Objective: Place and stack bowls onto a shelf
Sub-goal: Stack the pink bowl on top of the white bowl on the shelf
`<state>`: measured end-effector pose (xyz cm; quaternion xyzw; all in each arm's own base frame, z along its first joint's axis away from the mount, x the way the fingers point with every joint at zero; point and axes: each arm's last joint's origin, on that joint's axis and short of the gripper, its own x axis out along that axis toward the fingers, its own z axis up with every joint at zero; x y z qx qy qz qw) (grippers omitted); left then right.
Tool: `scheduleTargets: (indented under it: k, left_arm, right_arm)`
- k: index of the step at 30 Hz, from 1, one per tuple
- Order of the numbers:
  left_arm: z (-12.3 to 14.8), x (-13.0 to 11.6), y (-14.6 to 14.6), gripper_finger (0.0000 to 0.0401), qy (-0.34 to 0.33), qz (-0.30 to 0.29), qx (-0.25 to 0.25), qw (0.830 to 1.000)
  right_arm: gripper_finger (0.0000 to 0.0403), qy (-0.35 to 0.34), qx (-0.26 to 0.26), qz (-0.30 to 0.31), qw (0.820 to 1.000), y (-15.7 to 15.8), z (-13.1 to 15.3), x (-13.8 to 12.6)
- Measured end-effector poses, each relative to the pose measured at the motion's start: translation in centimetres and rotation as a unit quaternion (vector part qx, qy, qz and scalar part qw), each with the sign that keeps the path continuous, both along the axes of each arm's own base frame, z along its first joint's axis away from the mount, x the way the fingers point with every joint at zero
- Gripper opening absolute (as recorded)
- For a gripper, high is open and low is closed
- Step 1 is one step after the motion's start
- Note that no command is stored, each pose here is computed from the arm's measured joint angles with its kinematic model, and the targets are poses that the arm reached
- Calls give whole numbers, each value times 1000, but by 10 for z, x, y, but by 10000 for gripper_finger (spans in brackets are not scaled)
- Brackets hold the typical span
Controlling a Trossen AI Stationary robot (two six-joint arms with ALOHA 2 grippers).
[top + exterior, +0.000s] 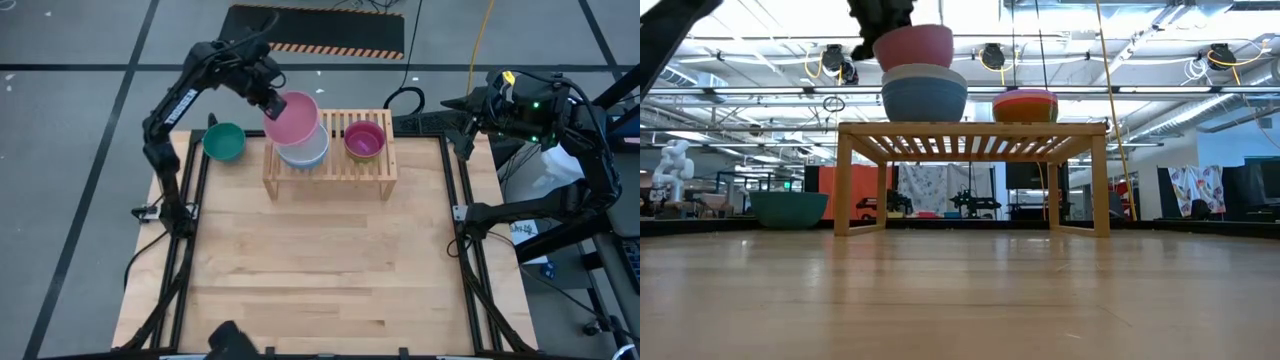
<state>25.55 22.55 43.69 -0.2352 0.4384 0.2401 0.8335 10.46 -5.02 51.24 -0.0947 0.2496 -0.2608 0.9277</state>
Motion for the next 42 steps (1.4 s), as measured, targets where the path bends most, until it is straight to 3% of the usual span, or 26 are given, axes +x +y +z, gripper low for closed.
scheduleTargets:
  k: [5, 25, 33, 42]
  left_arm:
    - [-20, 8, 9, 4, 51, -28, -23, 998]
    - [-47, 34, 15, 4, 75, -77, -38, 994]
    - [-47, 36, 15, 7, 70, -90, -28, 993]
    - [-45, 44, 15, 51, 65, -91, 11, 994]
  right_arm:
    - [100, 0, 0, -1, 1000, 0, 0, 0]
    - [100, 1, -1, 0, 1000, 0, 0, 0]
    - [100, 1, -2, 0, 1000, 0, 0, 0]
    - [100, 1, -1, 0, 1000, 0, 0, 0]
